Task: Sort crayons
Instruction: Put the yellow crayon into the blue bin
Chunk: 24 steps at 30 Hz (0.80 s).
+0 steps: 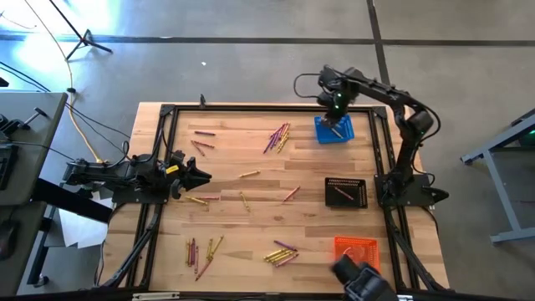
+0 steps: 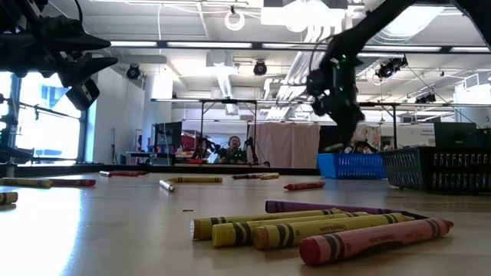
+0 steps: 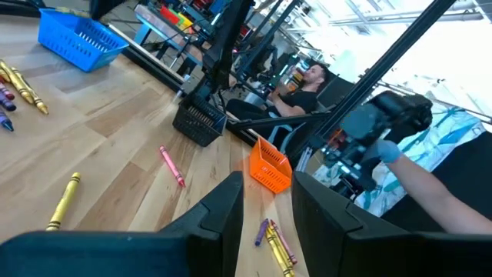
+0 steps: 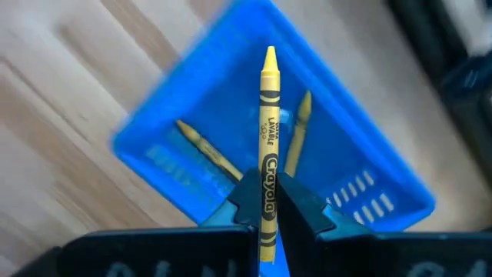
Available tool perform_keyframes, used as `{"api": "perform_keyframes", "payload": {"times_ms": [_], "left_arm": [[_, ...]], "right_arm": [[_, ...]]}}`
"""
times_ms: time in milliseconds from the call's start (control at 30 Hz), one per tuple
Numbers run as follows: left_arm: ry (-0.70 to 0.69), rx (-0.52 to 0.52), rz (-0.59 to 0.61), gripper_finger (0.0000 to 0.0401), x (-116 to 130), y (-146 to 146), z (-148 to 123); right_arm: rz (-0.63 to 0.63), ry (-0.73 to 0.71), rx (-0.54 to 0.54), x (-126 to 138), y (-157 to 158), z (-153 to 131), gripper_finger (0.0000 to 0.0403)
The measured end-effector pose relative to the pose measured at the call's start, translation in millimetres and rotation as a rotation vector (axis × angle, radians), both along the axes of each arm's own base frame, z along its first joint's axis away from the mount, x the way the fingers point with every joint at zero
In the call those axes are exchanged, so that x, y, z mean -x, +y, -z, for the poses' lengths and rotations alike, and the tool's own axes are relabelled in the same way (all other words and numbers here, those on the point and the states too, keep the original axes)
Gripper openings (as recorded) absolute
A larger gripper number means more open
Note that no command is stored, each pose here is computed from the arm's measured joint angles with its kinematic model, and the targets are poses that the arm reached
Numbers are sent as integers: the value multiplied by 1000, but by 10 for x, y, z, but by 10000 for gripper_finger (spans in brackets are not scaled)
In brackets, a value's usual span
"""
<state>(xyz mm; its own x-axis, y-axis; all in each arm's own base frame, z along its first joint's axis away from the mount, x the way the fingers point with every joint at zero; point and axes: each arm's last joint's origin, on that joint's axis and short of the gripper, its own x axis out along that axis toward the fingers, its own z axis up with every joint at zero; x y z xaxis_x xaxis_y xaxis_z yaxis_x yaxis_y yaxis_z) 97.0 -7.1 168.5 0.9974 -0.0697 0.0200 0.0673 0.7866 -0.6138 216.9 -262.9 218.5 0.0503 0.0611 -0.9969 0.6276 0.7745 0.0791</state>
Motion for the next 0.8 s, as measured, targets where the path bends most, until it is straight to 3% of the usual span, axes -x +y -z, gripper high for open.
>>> {"api": "perform_keyframes", "payload": {"times_ms": [233, 633, 800], "left_arm": [[0, 0, 0, 99, 0, 0, -1], [0, 0, 0, 99, 0, 0, 0], [0, 0, 0, 99, 0, 0, -1]], "right_arm": [[0, 33, -44, 113, 62, 241, 17], [0, 26, -33, 84, 70, 248, 77], [12, 37, -41, -34, 159, 176, 75]]}}
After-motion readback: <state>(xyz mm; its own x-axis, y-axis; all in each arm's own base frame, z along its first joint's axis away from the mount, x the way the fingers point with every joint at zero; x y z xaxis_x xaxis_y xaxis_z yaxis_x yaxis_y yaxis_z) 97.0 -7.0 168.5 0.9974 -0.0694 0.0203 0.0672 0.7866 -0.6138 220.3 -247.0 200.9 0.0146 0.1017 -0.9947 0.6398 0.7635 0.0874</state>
